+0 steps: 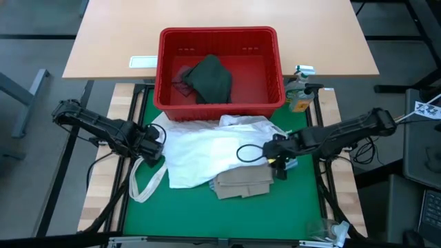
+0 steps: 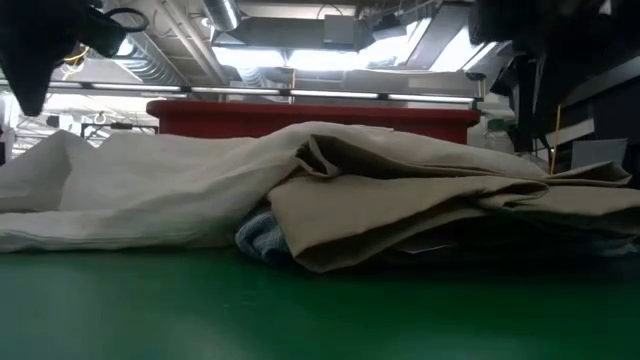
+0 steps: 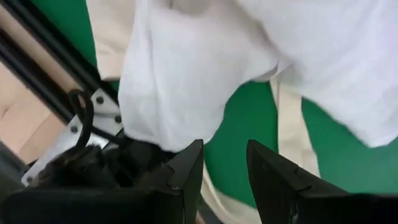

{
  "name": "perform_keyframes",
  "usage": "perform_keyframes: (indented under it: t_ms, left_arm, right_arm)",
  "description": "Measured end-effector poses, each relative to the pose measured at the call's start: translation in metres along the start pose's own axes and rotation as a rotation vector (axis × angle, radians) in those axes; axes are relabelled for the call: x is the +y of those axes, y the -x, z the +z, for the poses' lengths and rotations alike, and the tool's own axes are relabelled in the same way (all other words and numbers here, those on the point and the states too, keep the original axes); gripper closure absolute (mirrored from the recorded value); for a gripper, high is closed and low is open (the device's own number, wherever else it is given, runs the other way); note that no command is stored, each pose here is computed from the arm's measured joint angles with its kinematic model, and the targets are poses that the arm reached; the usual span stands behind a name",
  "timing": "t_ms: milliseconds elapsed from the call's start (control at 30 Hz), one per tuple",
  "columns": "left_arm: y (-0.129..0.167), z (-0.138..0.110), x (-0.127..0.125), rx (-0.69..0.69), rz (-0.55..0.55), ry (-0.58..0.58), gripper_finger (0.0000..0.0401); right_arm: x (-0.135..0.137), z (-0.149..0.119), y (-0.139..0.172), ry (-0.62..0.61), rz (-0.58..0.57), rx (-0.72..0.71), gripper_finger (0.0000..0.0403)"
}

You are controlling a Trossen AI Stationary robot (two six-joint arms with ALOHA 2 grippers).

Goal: Fold Laundry from Bin
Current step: Fold the white polo shirt

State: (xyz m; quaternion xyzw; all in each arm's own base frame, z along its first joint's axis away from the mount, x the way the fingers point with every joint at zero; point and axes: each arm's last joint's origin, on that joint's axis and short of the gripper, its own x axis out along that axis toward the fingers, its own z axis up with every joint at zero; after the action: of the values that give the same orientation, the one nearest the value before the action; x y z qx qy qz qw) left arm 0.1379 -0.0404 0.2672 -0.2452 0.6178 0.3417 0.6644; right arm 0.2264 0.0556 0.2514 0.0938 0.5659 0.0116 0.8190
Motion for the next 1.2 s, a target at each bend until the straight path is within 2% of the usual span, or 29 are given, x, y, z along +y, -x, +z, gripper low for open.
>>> perform_keyframes:
  t_ms: [233,467,600,867,1067,1200]
  left_arm:
    - [0.000,0.004,-0.006,-0.074,-0.045,0.012,0.0283]
    - [0.001,0.007,-0.010,-0.134,-0.081,0.024,0.0283]
    - [0.003,0.013,-0.019,-0.217,-0.158,0.046,0.0283]
    - [0.011,0.022,-0.038,-0.325,-0.364,0.016,0.0283]
    - [0.013,0.023,-0.043,-0.346,-0.410,0.022,0.0283]
    - [0.014,0.019,-0.051,-0.348,-0.436,-0.007,0.0283]
  right_arm:
    - [0.000,0.004,-0.024,0.115,-0.051,0.081,0.0259]
    - [-0.002,0.009,-0.035,0.171,-0.149,0.080,0.0259]
    - [-0.002,0.011,-0.041,0.194,-0.161,0.081,0.0259]
    - [-0.001,0.016,-0.055,0.225,-0.176,0.085,0.0259]
    - [-0.003,0.017,-0.067,0.223,-0.258,0.101,0.0259]
    - [-0.003,0.018,-0.070,0.224,-0.264,0.100,0.0275]
